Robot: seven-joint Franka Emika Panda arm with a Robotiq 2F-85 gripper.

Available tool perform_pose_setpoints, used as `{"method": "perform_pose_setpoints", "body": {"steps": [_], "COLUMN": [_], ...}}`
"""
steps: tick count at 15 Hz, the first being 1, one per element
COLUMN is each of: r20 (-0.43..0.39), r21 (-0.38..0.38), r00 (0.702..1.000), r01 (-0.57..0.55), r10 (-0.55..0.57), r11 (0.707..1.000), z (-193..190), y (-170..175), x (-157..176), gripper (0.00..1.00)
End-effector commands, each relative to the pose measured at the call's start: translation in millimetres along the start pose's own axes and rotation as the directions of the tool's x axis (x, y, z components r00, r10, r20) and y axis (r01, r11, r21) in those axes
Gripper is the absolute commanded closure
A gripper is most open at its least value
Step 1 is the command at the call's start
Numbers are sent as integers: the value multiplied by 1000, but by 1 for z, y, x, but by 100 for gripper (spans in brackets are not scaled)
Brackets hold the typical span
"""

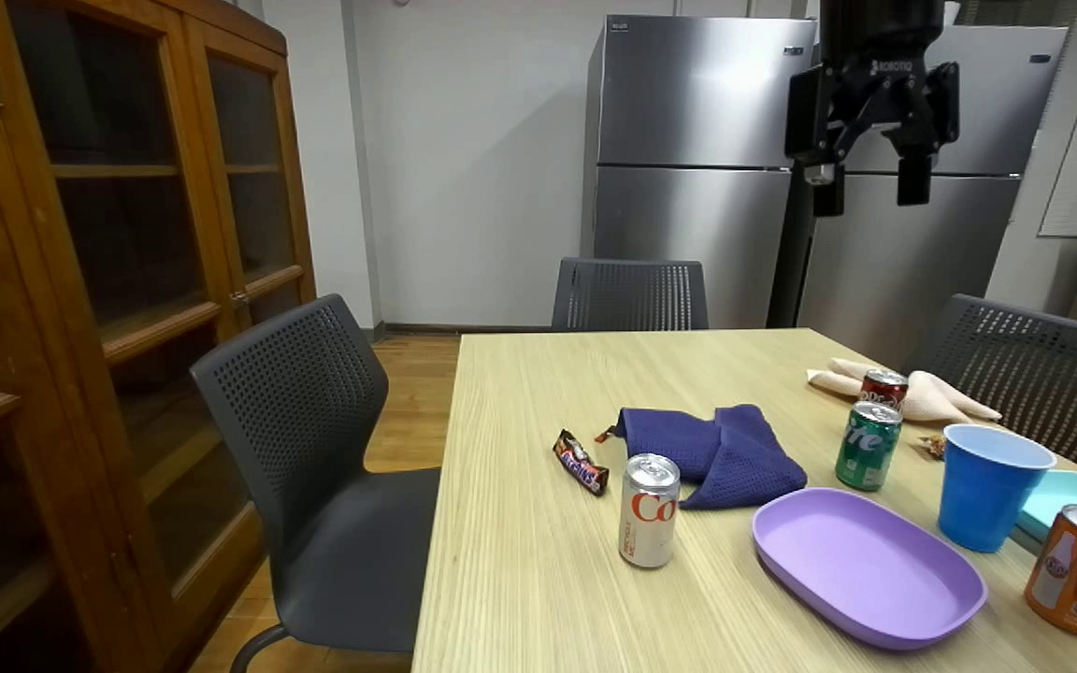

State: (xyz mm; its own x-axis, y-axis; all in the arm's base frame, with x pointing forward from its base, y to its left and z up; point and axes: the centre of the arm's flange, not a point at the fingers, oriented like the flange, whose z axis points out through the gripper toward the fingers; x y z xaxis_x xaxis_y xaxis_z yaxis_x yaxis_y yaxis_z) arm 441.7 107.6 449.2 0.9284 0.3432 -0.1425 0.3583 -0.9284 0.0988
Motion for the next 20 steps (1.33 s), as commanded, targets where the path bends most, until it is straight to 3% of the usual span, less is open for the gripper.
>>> {"method": "perform_pose_setpoints", "body": {"steps": [1,12,20], "r20": [-10,4,-71], "r21": [7,-5,90], "r00": [999,999,997], "r01": [47,46,47], "r10": [-47,-46,-41], "r11": [999,999,995], "z": [-2,5,40], "y": [-15,-19,-51], "x": [16,14,65], "gripper": [0,0,0]}}
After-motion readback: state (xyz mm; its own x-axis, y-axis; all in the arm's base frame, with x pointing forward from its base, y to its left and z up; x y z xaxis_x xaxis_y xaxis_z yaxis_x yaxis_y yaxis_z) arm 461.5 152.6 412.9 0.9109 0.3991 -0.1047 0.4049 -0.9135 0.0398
